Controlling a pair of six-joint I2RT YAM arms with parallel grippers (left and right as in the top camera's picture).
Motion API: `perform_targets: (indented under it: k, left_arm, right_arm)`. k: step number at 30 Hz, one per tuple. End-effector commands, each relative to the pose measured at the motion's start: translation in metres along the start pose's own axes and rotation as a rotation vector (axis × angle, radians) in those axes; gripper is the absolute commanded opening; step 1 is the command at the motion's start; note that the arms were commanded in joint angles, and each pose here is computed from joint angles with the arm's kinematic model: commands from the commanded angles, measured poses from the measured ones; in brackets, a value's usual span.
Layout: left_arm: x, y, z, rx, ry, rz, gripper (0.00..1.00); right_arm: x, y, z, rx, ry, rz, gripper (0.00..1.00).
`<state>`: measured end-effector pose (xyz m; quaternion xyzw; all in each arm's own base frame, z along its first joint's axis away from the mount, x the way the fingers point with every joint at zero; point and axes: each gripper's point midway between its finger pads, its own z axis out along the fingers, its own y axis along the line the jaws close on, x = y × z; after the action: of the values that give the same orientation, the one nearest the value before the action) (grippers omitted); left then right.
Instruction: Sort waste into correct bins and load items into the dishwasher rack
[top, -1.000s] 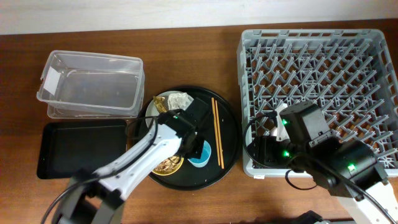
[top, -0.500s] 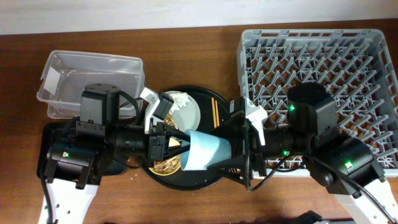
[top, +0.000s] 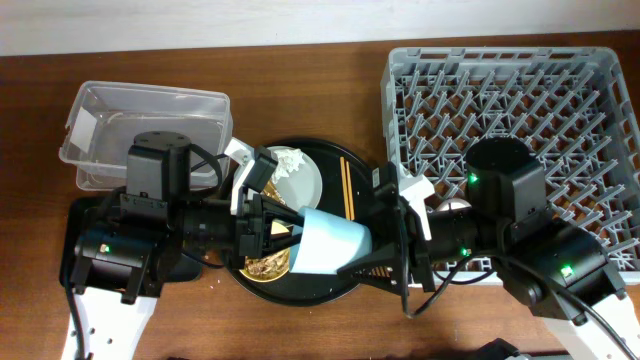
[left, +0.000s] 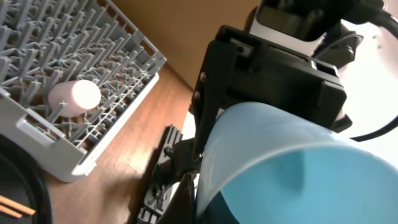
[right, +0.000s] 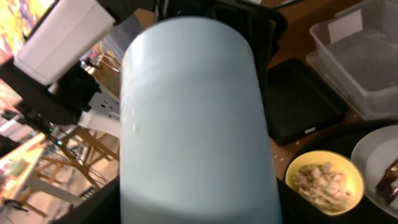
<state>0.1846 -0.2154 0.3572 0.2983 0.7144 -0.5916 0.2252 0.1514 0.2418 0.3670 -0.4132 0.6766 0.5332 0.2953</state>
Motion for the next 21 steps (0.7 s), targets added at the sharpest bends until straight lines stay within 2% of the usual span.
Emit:
perform_targets:
  k: [1,2,3,4,6,8,12,13,14,17,19,21]
  left_arm:
    - [0.000,-0.007,0.000,0.009,0.000,0.033,0.31]
    - [0.000,-0.004,0.000,-0.010,-0.001,0.031,0.58]
    - [0.000,0.001,-0.001,-0.039,-0.002,0.027,0.68]
    - [0.000,0.010,-0.001,-0.088,-0.004,0.021,0.76]
    - [-0.001,0.019,-0.002,-0.140,-0.007,0.017,0.84]
    - [0.000,0.020,-0.002,-0.149,-0.008,0.016,0.85]
    - [0.003,0.020,-0.002,-0.149,0.000,-0.003,0.85]
    - [0.004,0.020,-0.002,-0.149,0.002,-0.010,0.85]
    - [0.004,0.020,-0.002,-0.149,0.004,-0.014,0.85]
    - [0.005,0.020,-0.002,-0.149,0.005,-0.016,0.85]
    - [0.005,0.020,-0.002,-0.150,0.005,-0.018,0.85]
    - [0.005,0.021,-0.002,-0.150,0.005,-0.018,0.84]
  right_arm:
    - [-0.002,-0.011,-0.005,0.099,-0.007,-0.005,0.53]
    - [0.002,-0.029,-0.014,0.260,-0.013,0.048,0.53]
    - [0.005,-0.041,-0.026,0.386,-0.026,0.099,0.52]
    - [0.020,-0.063,-0.063,0.687,-0.058,0.240,0.51]
    - [0.051,-0.082,-0.123,1.066,-0.112,0.418,0.51]
    - [0.091,-0.089,-0.188,1.459,-0.176,0.616,0.51]
    - [0.122,-0.104,-0.242,1.749,-0.177,0.828,0.51]
    - [0.129,-0.111,-0.255,1.801,-0.165,0.888,0.51]
    - [0.138,-0.132,-0.262,1.779,-0.107,0.979,0.51]
    - [0.185,-0.200,-0.267,1.601,0.052,1.325,0.51]
    - [0.203,-0.228,-0.263,1.488,0.118,1.439,0.50]
    - [0.207,-0.240,-0.251,1.412,0.133,1.466,0.50]
